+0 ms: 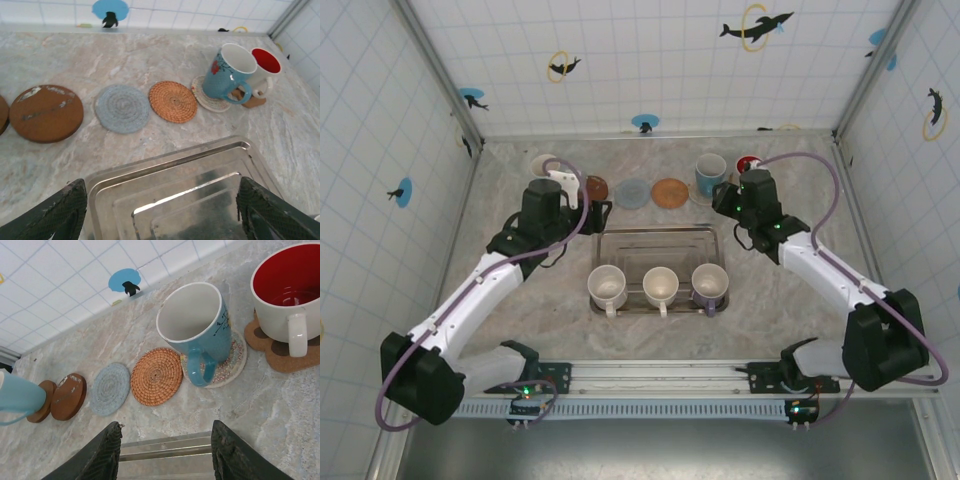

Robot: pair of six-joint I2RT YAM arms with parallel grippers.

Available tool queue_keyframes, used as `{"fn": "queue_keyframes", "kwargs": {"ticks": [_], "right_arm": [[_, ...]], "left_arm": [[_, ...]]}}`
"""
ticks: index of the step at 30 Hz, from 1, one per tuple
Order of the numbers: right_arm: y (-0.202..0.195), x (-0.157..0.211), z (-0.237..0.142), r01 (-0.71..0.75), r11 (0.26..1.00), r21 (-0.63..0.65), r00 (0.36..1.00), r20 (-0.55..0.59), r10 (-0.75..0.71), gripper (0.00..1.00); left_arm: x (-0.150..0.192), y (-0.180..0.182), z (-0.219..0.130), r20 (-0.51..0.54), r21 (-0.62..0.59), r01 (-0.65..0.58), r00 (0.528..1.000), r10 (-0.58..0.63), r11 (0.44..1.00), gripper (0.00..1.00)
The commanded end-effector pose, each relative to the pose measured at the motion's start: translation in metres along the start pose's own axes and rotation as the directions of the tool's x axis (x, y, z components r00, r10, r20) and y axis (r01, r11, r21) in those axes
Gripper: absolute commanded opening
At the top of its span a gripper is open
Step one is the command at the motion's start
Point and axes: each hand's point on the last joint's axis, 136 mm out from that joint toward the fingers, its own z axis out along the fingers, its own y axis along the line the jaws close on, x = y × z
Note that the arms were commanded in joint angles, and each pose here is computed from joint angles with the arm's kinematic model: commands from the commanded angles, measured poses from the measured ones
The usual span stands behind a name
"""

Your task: Place the cup by the coaster

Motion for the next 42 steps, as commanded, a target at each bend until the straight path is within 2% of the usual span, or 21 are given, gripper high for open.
{"fn": "queue_keyframes", "kwargs": {"ticks": [1,5,12,16,22,31,37,42], "right_arm": [[0.019,-0.017,-0.01,-0.012,0.996,-0.09,0.997,0.073,0.019,0.51],[0.018,-0.012,-0.007,-0.004,0.995,-0.095,0.998,0.054,0.009,0.51],[0.023,-0.009,-0.002,-0.002,0.991,-0.131,0.999,0.033,0.006,0.51],[0.021,-0.009,-0.004,-0.002,0.991,-0.13,0.999,0.036,0.006,0.51],[0.016,-0.011,-0.006,-0.004,0.993,-0.118,0.999,0.047,0.01,0.51],[0.013,-0.009,-0.002,-0.006,0.995,-0.1,0.999,0.038,0.01,0.51],[0.007,-0.011,-0.005,-0.002,0.997,-0.076,0.999,0.051,0.006,0.52],[0.006,-0.011,-0.004,-0.001,0.998,-0.068,0.999,0.048,0.004,0.51]], "left_arm": [[-0.008,0.02,-0.02,0.006,-0.149,0.087,0.996,-0.087,0.985,0.77],[0.003,0.039,-0.038,-0.052,-0.291,0.121,0.989,-0.142,0.949,0.74],[0.016,0.001,-0.067,-0.096,-0.184,0.101,0.988,-0.12,0.978,0.71],[0.037,-0.019,-0.076,-0.178,-0.121,0.08,0.979,-0.1,0.99,0.69],[0.076,-0.032,-0.087,-0.335,-0.13,0.028,0.94,-0.07,0.991,0.66],[0.134,-0.035,-0.089,-0.494,-0.163,-0.014,0.867,-0.07,0.986,0.64],[0.174,-0.043,-0.086,-0.572,-0.174,-0.048,0.818,-0.062,0.983,0.63],[0.195,-0.051,-0.083,-0.607,-0.178,-0.083,0.793,-0.043,0.98,0.63]]}}
